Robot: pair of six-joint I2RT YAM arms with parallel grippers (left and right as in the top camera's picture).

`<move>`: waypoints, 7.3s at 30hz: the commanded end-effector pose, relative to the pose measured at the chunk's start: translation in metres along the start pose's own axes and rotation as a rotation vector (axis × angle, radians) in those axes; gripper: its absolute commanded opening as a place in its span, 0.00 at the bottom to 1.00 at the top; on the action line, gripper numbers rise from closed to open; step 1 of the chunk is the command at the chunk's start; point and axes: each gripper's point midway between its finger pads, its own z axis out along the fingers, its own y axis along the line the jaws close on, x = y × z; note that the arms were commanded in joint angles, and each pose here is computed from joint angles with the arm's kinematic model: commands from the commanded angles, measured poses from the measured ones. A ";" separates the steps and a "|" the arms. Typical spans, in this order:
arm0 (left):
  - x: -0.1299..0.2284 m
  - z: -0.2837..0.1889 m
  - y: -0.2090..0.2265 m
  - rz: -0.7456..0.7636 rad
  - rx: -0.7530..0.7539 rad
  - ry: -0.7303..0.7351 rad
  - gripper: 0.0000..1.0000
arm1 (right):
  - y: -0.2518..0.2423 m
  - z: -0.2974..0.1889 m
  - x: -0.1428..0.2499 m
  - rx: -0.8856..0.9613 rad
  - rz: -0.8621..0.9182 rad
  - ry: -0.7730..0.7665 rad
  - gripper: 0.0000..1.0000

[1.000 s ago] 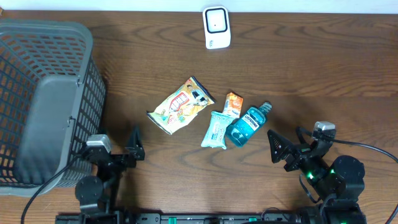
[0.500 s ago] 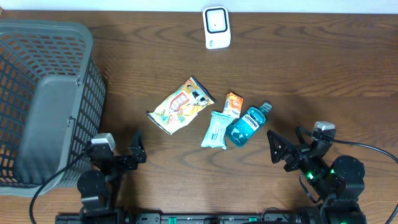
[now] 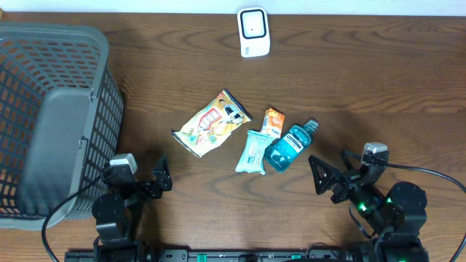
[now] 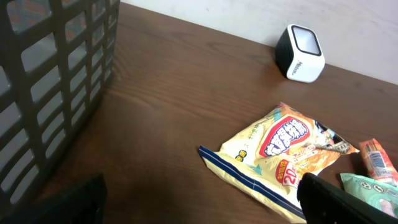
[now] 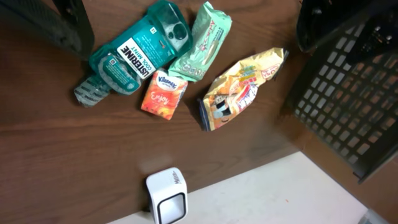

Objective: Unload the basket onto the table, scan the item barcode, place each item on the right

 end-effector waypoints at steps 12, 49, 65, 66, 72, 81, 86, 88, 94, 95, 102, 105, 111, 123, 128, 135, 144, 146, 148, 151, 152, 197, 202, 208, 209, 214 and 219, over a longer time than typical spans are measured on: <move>0.015 0.002 0.003 -0.001 -0.001 0.045 0.98 | 0.008 -0.003 -0.011 -0.025 0.042 -0.025 0.99; -0.005 -0.007 -0.029 0.056 0.125 -0.062 0.98 | 0.014 -0.002 -0.006 -0.064 0.043 0.003 0.99; -0.003 -0.007 -0.032 0.060 0.139 -0.055 0.98 | 0.005 0.029 0.007 0.001 0.196 0.230 0.91; -0.003 -0.007 -0.032 0.060 0.139 -0.055 0.98 | 0.009 0.030 0.008 -0.003 0.198 0.254 0.90; -0.003 -0.007 -0.032 0.060 0.139 -0.055 0.98 | 0.053 0.040 0.010 -0.082 0.158 0.418 0.93; -0.003 -0.007 -0.032 0.060 0.139 -0.055 0.98 | 0.074 0.067 0.019 -0.122 0.093 0.447 0.98; -0.003 -0.007 -0.032 0.060 0.139 -0.055 0.98 | 0.067 0.090 0.036 -0.054 0.288 0.515 0.93; -0.003 -0.007 -0.032 0.060 0.139 -0.055 0.98 | 0.063 0.101 0.050 -0.023 0.347 0.562 0.93; -0.003 -0.007 -0.032 0.060 0.139 -0.055 0.98 | 0.063 0.128 0.099 0.011 0.374 0.702 0.78; -0.003 -0.007 -0.032 0.060 0.139 -0.055 0.98 | 0.062 0.130 0.107 0.026 0.365 0.720 0.75; -0.003 -0.007 -0.032 0.060 0.139 -0.055 0.98 | 0.055 0.138 0.123 0.142 0.255 0.683 0.71; -0.003 -0.007 -0.032 0.060 0.139 -0.055 0.98 | 0.046 0.140 0.122 0.210 0.206 0.638 0.73; -0.003 -0.007 -0.032 0.060 0.139 -0.055 0.98 | 0.033 0.140 0.139 0.333 0.202 0.635 0.74; -0.003 -0.007 -0.032 0.060 0.139 -0.055 0.98 | 0.021 0.159 0.159 0.394 0.299 0.627 0.74; -0.003 -0.007 -0.032 0.060 0.139 -0.055 0.98 | 0.016 0.164 0.152 0.423 0.316 0.571 0.69; -0.003 -0.007 -0.032 0.060 0.139 -0.055 0.98 | 0.011 0.163 0.150 0.449 0.305 0.555 0.66; -0.003 -0.007 -0.032 0.060 0.139 -0.055 0.98 | 0.001 0.168 0.154 0.491 0.318 0.537 0.63; -0.003 -0.007 -0.032 0.060 0.139 -0.056 0.98 | -0.002 0.170 0.159 0.496 0.317 0.543 0.62; -0.003 -0.007 -0.032 0.060 0.139 -0.055 0.98 | -0.005 0.172 0.163 0.503 0.316 0.550 0.61; -0.003 -0.007 -0.032 0.060 0.139 -0.055 0.98 | -0.007 0.175 0.170 0.504 0.319 0.565 0.54; -0.003 -0.007 -0.032 0.060 0.139 -0.055 0.98 | -0.007 0.175 0.171 0.505 0.319 0.570 0.49; -0.003 -0.007 -0.032 0.060 0.139 -0.055 0.98 | 0.130 0.083 0.063 -0.007 1.280 1.307 0.01; -0.003 -0.007 -0.032 0.060 0.139 -0.055 0.98 | 0.125 0.080 0.035 -0.103 1.404 1.313 0.02; -0.003 -0.007 -0.032 0.060 0.139 -0.055 0.98 | 0.107 0.078 0.001 -0.278 1.417 1.228 0.03; -0.003 -0.007 -0.032 0.060 0.139 -0.055 0.98 | 0.107 0.076 -0.003 -0.316 1.401 1.218 0.01; -0.003 -0.007 -0.032 0.060 0.139 -0.055 0.98 | 0.105 0.076 -0.006 -0.333 1.396 1.206 0.02; -0.003 -0.007 -0.032 0.060 0.139 -0.055 0.98 | 0.102 0.079 -0.002 -0.351 1.310 1.166 0.01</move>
